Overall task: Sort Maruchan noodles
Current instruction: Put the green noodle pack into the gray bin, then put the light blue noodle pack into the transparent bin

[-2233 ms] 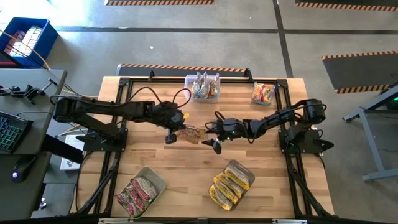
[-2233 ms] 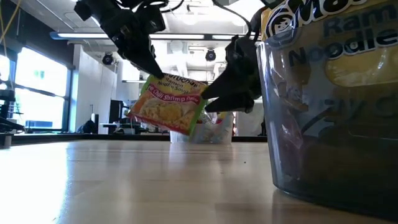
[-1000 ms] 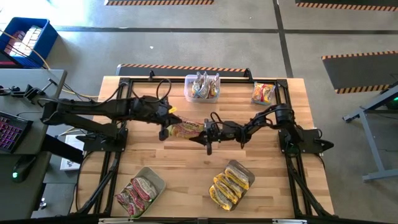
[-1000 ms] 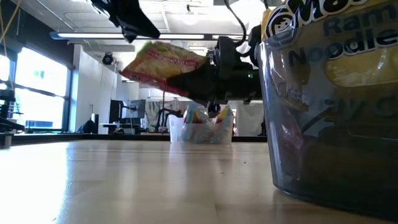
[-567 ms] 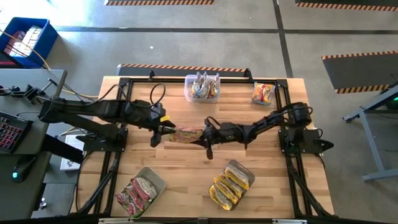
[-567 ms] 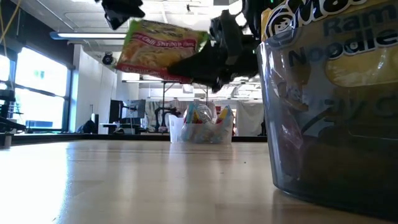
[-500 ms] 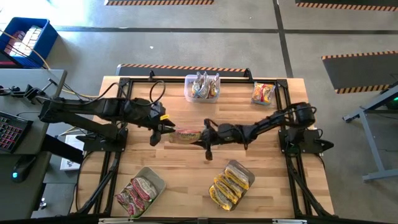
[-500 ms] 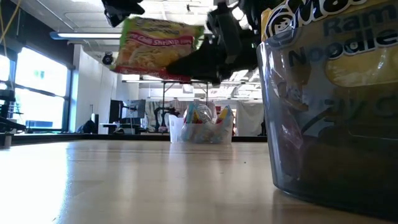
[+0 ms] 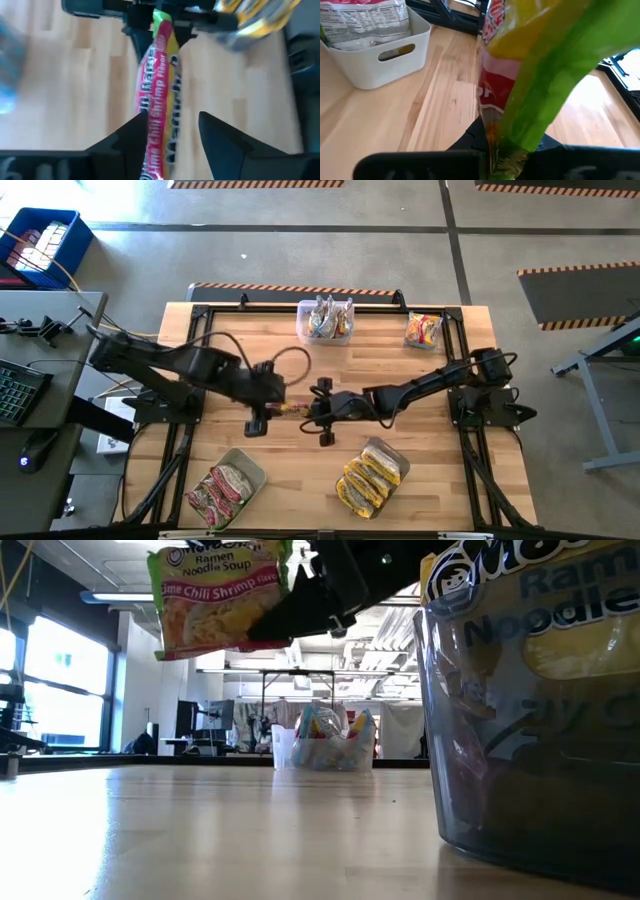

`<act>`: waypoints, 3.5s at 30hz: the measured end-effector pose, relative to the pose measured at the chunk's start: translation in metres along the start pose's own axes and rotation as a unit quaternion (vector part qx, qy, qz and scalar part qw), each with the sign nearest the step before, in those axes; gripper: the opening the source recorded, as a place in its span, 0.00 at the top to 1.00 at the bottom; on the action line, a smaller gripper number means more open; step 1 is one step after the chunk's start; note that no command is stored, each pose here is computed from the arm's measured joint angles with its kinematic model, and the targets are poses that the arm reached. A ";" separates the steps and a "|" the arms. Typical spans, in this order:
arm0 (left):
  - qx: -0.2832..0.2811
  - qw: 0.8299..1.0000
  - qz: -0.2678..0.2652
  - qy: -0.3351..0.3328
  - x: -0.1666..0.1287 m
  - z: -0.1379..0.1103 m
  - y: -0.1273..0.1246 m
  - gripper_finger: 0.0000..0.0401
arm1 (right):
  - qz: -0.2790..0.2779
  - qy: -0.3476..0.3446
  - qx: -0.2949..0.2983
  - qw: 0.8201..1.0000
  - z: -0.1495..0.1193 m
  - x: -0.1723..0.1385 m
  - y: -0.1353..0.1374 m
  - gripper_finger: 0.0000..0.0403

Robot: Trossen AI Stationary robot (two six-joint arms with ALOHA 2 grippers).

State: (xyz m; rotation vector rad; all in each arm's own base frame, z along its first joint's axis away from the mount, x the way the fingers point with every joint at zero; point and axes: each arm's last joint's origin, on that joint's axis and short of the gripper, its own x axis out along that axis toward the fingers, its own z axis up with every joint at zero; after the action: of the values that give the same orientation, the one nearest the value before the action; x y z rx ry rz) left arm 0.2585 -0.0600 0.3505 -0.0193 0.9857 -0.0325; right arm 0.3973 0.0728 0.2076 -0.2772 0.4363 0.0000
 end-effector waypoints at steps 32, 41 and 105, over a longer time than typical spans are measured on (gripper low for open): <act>0.081 0.987 0.039 0.132 0.036 0.029 -0.001 0.69 | -0.001 -0.013 0.007 1.000 0.002 0.000 0.000 0.90; 0.113 0.980 0.027 0.161 0.033 0.019 -0.012 0.83 | -0.008 -0.018 0.018 1.000 0.005 -0.003 0.002 0.71; 0.194 0.963 -0.007 0.188 0.031 -0.092 -0.145 0.57 | -0.063 0.080 -0.002 0.995 0.010 -0.043 0.017 0.99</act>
State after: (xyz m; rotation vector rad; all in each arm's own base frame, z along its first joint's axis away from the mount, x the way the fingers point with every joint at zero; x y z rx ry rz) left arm 0.1964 -0.2060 0.2786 0.3509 1.3450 -0.2491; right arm 0.3620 0.0944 0.2297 -0.3097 0.5778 -0.1449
